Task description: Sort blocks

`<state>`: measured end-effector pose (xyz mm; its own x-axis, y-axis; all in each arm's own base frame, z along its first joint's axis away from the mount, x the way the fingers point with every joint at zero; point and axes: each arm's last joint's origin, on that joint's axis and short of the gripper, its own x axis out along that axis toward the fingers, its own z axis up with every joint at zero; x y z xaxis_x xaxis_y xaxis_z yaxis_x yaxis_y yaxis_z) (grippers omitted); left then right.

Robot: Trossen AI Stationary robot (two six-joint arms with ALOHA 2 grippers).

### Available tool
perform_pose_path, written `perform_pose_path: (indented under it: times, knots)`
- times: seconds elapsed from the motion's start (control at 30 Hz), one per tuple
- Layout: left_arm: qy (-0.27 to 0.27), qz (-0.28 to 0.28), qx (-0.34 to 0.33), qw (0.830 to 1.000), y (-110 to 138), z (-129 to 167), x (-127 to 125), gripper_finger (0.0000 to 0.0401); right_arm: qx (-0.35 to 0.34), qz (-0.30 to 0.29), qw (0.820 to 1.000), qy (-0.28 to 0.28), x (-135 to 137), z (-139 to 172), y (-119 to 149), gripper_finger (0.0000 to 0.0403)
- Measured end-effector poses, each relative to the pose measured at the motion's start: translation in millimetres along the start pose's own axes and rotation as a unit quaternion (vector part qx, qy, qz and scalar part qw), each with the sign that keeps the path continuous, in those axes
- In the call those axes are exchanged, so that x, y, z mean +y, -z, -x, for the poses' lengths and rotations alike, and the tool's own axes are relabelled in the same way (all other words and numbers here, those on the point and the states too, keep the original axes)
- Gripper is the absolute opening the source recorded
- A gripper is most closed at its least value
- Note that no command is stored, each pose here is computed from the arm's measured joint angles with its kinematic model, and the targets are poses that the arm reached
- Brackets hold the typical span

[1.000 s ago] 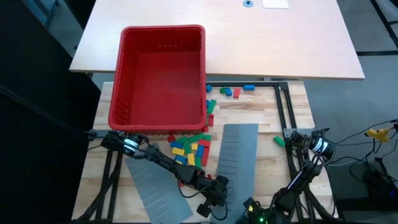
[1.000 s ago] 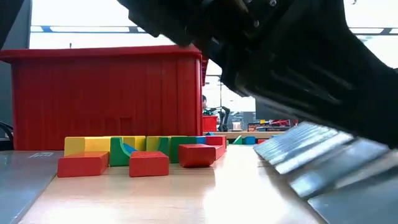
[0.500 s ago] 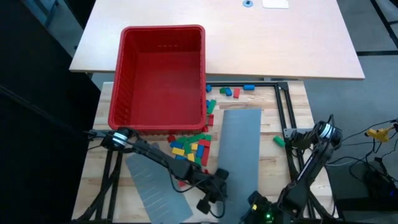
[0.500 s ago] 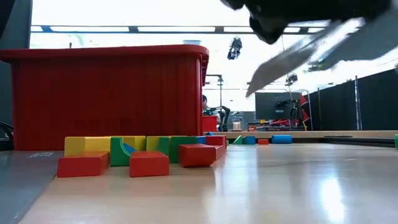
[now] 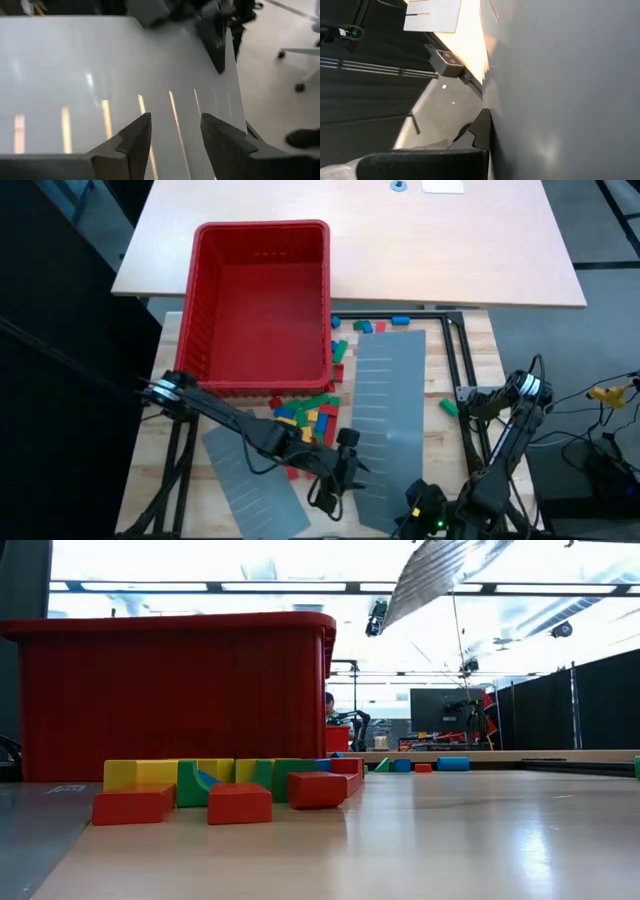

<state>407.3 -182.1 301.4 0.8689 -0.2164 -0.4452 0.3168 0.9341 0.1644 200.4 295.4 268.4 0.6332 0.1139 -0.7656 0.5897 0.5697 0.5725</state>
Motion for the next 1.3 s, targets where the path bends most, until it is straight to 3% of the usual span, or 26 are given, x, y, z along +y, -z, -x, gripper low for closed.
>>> perform_pose_path:
  times: [0.37, 0.67, 0.9, 1.3]
  knots:
    - [-0.057, 0.018, -0.059, 0.997, -34.8, 53.9, 14.4, 0.0195, -0.072, 0.044, 0.996, 0.028, 17.6, 37.5, -20.5, 0.0001]
    - [-0.102, 0.041, -0.123, 0.986, -62.2, 111.3, 28.4, 0.0189, -0.173, 0.062, 0.983, 0.024, 28.4, 64.2, -41.5, 0.0001]
    - [-0.118, 0.051, -0.139, 0.982, -69.7, 138.2, 34.6, 0.0177, -0.249, 0.081, 0.965, 0.018, 33.9, 67.2, -56.6, 0.0001]
    - [-0.091, 0.110, -0.142, 0.980, -71.0, 157.7, 37.2, 0.0191, -0.387, 0.092, 0.917, 0.008, 37.0, 71.8, -79.0, 0.0000]
